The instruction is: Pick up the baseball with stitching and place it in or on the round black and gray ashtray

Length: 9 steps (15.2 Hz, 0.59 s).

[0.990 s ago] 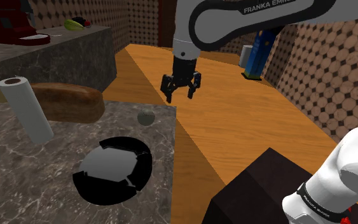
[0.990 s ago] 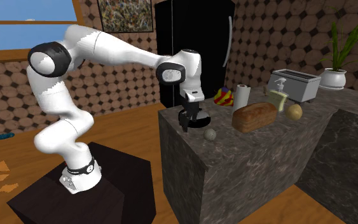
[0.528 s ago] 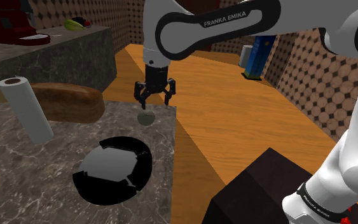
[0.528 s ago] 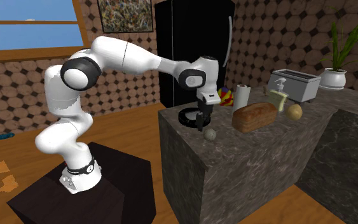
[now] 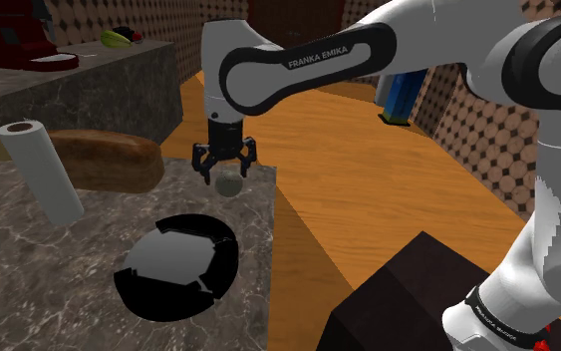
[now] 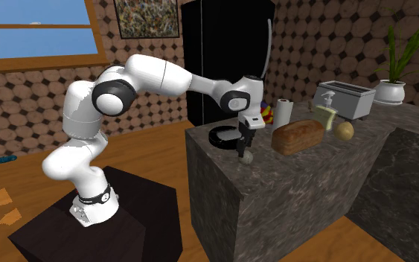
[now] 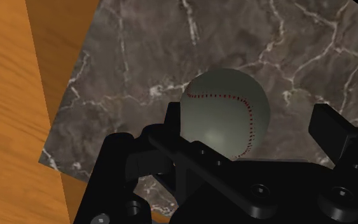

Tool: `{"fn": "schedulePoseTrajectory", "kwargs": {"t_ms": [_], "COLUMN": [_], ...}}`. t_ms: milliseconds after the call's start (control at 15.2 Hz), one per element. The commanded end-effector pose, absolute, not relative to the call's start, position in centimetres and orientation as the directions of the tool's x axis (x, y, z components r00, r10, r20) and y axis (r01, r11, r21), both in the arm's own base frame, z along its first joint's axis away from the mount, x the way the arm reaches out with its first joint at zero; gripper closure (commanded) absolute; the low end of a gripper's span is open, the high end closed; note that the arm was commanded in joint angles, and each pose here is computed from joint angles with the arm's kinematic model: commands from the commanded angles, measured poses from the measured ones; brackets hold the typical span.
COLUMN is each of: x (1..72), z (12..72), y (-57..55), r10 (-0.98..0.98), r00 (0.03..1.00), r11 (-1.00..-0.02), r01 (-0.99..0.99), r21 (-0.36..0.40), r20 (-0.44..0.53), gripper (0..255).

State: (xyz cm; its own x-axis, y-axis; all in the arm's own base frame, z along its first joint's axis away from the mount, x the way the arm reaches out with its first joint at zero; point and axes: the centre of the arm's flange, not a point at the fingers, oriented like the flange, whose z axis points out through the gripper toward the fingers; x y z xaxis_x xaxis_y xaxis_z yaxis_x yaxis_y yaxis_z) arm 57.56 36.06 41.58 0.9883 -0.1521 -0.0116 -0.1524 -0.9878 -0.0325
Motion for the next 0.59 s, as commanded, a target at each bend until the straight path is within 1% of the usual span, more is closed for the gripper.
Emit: {"fn": "schedulePoseTrajectory", "kwargs": {"t_ms": [0, 132, 528], "x": [57.51, 57.51, 57.51], "z": [40.56, 39.73, 39.73], "y": [36.09, 36.12, 36.12], "r10": [-0.152, -0.152, -0.152], "r00": [0.988, 0.988, 0.988], "r11": [-0.988, -0.988, -0.988], "r01": [-0.152, -0.152, -0.152], "r21": [-0.033, -0.033, -0.033], "r20": [-0.011, -0.011, -0.011], "gripper": [0, 0, 0]}}
